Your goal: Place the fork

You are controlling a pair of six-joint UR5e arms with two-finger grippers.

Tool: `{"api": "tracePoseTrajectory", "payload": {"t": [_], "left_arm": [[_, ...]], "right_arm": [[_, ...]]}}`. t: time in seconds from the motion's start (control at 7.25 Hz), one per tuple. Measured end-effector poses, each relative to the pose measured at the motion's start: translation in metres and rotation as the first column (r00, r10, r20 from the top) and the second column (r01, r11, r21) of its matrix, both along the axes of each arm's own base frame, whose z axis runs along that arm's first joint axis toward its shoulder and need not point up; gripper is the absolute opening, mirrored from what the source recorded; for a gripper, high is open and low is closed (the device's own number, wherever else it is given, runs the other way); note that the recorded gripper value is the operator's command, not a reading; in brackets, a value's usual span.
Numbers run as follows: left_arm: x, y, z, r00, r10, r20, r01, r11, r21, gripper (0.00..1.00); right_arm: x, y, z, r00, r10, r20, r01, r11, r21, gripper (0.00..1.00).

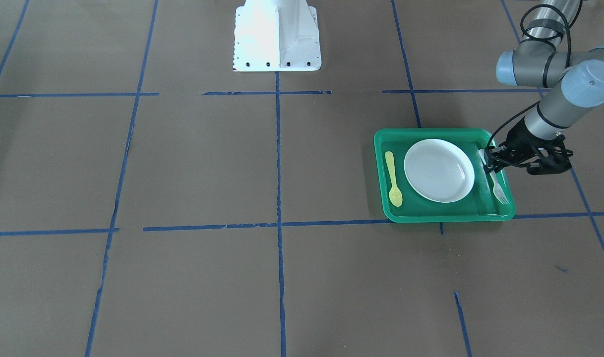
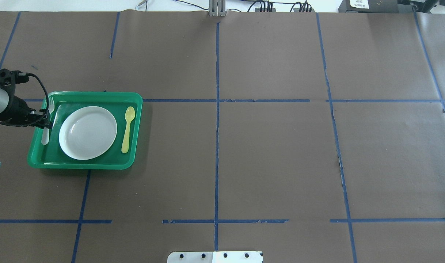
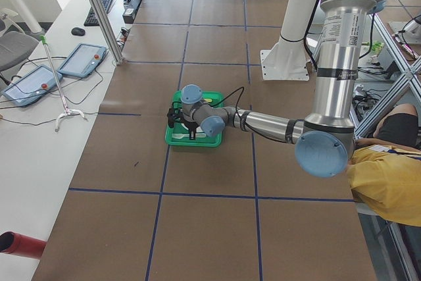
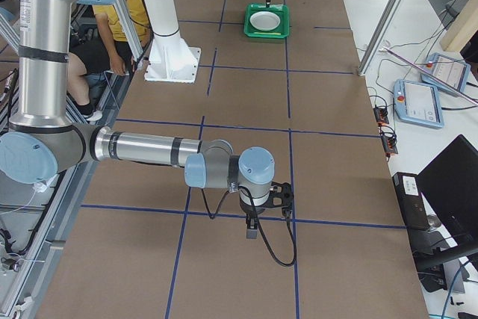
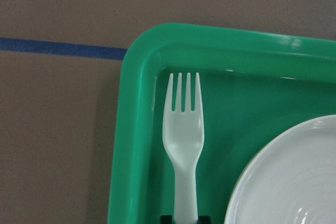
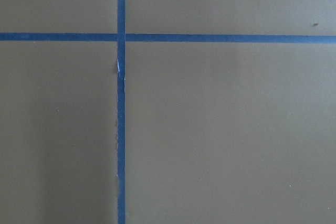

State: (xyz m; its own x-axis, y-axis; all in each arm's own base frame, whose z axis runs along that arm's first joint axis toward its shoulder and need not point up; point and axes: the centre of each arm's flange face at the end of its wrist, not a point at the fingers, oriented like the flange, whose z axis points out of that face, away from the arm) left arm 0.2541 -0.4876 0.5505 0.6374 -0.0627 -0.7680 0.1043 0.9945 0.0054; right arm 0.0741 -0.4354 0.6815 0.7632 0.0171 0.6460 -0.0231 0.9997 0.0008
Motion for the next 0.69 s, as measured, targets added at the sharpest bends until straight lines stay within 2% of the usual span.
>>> {"api": "tracePoseTrajectory", "payload": {"t": [0.41, 0.69], "left_arm": [[-0.003, 0.003, -0.007, 1.000, 0.005, -0.010, -0.005, 1.000, 0.014, 1.00], [-0.032, 0.031, -0.005, 0.999, 0.031, -0.008, -0.031, 0.999, 0.043, 1.00]], "right_arm": [[0.000, 0.000, 0.000, 1.000, 0.001, 0.000, -0.001, 1.000, -0.001, 1.00], [0.000, 0.000, 0.000, 1.000, 0.000, -0.001, 0.000, 1.000, 0.000, 1.00]]}}
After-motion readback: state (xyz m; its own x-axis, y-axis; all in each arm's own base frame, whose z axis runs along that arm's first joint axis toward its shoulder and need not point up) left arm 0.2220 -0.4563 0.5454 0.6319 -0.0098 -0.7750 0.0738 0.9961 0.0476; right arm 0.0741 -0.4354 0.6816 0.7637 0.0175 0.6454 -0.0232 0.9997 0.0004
